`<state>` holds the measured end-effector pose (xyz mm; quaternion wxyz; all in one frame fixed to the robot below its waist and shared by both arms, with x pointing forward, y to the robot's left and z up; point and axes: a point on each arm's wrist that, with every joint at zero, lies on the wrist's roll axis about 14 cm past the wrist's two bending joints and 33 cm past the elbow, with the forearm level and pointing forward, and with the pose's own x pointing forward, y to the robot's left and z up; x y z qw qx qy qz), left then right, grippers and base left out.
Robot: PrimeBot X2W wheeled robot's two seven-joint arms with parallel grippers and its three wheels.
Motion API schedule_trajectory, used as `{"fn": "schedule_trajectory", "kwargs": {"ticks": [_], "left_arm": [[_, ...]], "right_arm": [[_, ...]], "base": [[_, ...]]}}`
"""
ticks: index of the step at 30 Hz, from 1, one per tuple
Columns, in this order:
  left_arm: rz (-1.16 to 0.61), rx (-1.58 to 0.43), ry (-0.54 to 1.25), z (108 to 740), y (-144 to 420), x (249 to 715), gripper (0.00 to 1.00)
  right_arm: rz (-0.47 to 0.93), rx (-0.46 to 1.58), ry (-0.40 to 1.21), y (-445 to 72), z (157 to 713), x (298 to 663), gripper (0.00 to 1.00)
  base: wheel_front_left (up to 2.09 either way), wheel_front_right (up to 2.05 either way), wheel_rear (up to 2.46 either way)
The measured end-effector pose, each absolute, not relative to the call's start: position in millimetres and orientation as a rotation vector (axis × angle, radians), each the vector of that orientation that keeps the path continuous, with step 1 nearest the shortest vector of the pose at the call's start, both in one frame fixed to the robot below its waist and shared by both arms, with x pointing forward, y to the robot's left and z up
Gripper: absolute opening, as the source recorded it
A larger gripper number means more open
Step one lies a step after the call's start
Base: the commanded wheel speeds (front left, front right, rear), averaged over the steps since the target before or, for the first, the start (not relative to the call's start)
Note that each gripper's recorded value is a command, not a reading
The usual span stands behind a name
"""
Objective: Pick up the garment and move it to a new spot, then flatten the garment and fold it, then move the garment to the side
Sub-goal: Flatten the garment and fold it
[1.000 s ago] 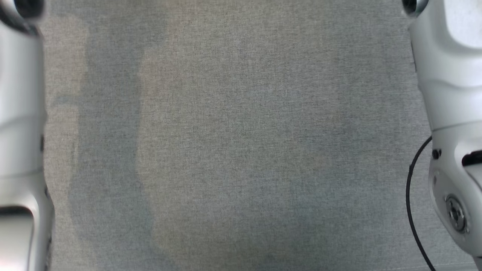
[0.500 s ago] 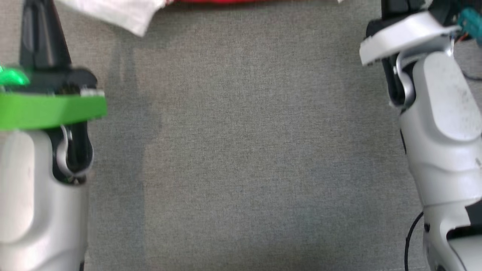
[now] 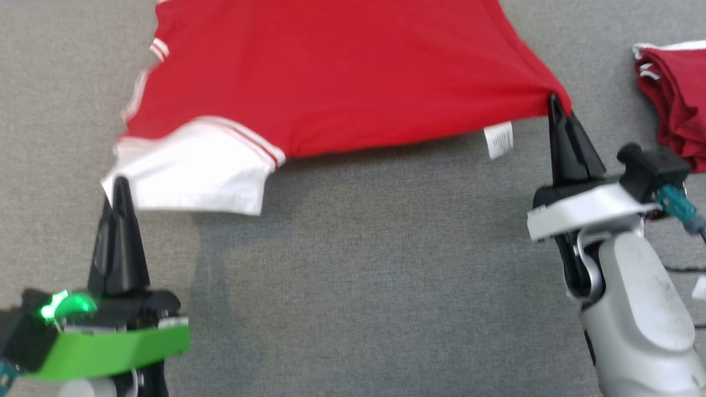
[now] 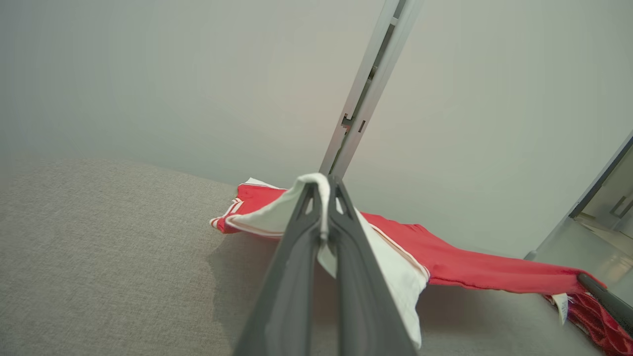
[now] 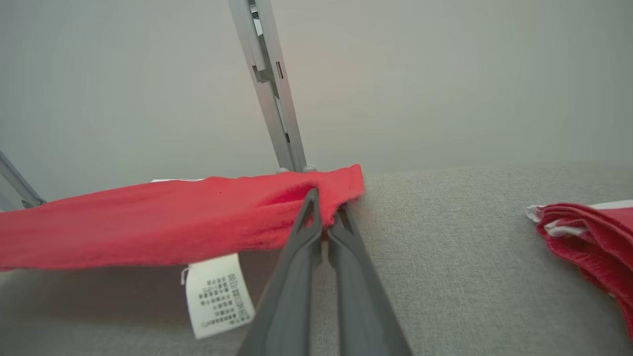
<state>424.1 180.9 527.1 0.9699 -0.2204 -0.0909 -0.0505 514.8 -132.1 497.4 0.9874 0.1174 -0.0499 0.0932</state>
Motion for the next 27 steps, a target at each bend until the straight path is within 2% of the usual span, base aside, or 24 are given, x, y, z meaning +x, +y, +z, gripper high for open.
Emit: {"fn": "schedule_trajectory", "kwargs": {"ticks": [8,15,21,27], "left_arm": [[-0.094,-0.427,-0.146,541.4,180.0,368.4,0.0],[-0.095,-0.435,-0.096,544.1,174.4,339.0,0.0],[-0.108,-0.435,0.019,515.0,166.0,332.9,0.0],[-0.149,-0.428,0.084,492.7,155.6,342.8,0.0]], "right_arm": [[0.133,0.247,-0.09,-152.2,512.2,453.0,0.0],[0.085,0.228,-0.025,-171.9,512.1,408.6,0.0],[0.088,0.229,0.082,-169.4,490.5,397.2,0.0],[0.112,0.212,0.174,-159.3,465.6,403.2,0.0]], "base": [[0.0,0.0,0.0],[0.0,0.0,0.0],[0.0,0.0,0.0],[0.0,0.0,0.0]]}}
